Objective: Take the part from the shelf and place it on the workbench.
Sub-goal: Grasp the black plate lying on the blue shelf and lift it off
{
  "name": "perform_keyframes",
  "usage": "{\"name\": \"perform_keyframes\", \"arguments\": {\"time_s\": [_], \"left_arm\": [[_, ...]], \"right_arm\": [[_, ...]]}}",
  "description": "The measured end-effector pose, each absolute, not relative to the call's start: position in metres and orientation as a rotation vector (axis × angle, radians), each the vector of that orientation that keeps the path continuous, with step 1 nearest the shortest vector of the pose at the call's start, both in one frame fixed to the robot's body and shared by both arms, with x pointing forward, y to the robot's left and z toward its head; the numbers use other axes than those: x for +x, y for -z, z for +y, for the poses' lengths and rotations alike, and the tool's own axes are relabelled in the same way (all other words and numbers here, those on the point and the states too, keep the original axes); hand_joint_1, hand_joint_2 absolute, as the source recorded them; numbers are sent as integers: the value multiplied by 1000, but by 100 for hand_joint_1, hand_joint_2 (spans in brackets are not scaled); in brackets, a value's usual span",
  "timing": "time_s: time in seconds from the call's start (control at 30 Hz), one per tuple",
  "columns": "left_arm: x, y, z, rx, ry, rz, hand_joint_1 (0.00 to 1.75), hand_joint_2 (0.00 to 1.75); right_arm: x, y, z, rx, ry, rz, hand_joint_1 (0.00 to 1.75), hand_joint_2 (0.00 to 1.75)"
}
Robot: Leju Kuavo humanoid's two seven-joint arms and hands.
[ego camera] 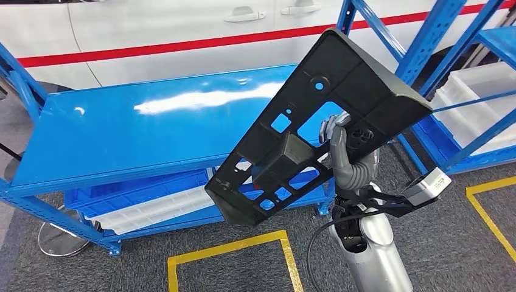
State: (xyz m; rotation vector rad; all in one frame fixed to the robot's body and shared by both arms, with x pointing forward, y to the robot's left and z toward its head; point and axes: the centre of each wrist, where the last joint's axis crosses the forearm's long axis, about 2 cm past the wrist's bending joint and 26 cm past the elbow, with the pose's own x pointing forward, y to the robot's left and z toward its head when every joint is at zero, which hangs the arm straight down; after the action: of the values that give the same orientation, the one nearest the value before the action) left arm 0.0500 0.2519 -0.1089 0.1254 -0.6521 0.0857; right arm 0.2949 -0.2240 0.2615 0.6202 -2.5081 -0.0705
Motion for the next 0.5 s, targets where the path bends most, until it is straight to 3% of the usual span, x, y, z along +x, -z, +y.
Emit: {"name": "perform_keyframes", "arguments": {"time_s": [0.5], "left_arm": [[48,109,253,138,-122,-639,0,0]], "right_arm": [[288,-245,-266,434,78,-2522,175,175]]}}
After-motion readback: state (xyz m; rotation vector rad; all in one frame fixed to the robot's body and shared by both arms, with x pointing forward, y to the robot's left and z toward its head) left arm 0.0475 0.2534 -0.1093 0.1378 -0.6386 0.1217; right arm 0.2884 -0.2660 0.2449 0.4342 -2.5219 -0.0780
